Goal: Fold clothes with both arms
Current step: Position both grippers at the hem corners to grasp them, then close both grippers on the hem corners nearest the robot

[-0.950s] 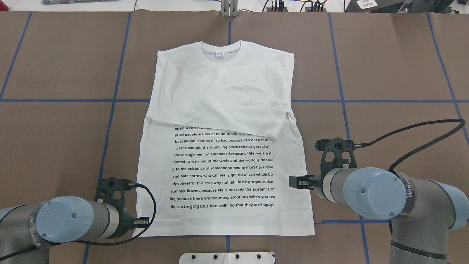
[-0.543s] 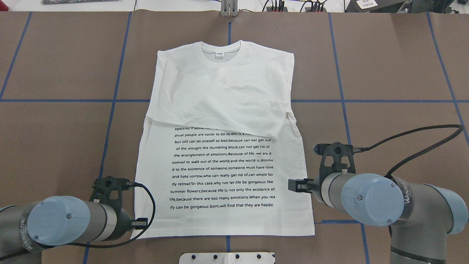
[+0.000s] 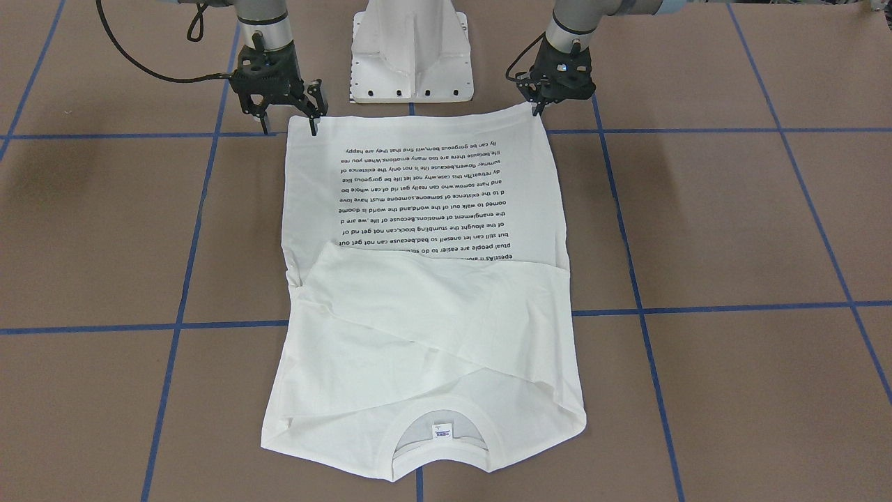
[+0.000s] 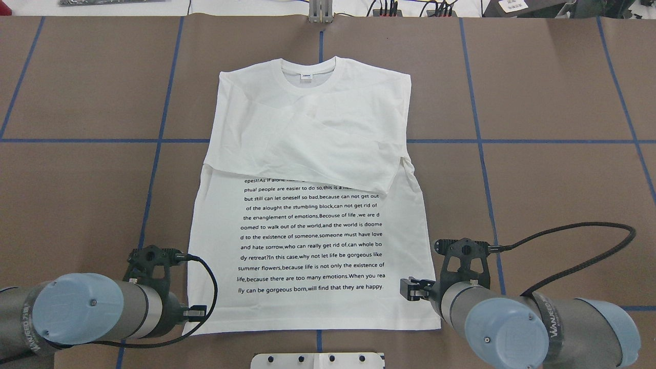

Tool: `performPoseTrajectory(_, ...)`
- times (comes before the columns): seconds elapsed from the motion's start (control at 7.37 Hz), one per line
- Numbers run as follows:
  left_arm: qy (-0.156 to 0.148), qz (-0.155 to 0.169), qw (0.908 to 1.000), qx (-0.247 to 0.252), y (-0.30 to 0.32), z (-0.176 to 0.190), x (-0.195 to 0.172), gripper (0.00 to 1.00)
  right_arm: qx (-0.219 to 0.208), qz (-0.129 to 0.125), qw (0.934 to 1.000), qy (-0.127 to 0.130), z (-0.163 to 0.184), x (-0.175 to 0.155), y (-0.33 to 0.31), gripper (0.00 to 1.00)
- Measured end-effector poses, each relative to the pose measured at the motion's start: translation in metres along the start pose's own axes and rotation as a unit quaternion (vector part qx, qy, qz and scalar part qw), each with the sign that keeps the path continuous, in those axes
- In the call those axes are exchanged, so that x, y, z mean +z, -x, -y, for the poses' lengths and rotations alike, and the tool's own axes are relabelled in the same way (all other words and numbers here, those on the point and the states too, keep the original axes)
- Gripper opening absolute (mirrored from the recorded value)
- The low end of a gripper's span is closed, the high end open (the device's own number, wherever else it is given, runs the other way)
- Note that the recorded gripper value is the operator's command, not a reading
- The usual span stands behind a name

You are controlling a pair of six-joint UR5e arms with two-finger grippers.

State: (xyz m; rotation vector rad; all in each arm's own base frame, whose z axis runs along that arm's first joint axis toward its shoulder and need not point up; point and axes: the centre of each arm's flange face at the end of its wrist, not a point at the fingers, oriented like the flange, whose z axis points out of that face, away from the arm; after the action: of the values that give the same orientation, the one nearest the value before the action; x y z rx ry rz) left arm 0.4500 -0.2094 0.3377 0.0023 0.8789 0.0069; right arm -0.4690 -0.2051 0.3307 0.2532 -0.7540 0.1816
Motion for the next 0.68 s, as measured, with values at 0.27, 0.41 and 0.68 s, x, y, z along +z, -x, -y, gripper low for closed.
performPoseTrajectory(0.27, 0.0, -0.003, 1.0, 0.0, -0.002, 0.0, -0.001, 0.0, -0.002, -0.011, 0.9999, -0.001, -0.018, 0.013, 0.0, 0.77)
performPoseTrajectory(0.41, 0.0, -0.004, 1.0, 0.0, -0.003, 0.0, -0.002, 0.0, -0.005, -0.012, 0.9999, -0.002, -0.026, 0.016, 0.0, 0.76)
performPoseTrajectory(0.68, 0.0, -0.004, 1.0, 0.0, -0.003, 0.0, -0.002, 0.0, -0.008, -0.012, 0.9999, -0.004, -0.042, 0.018, 0.003, 0.73)
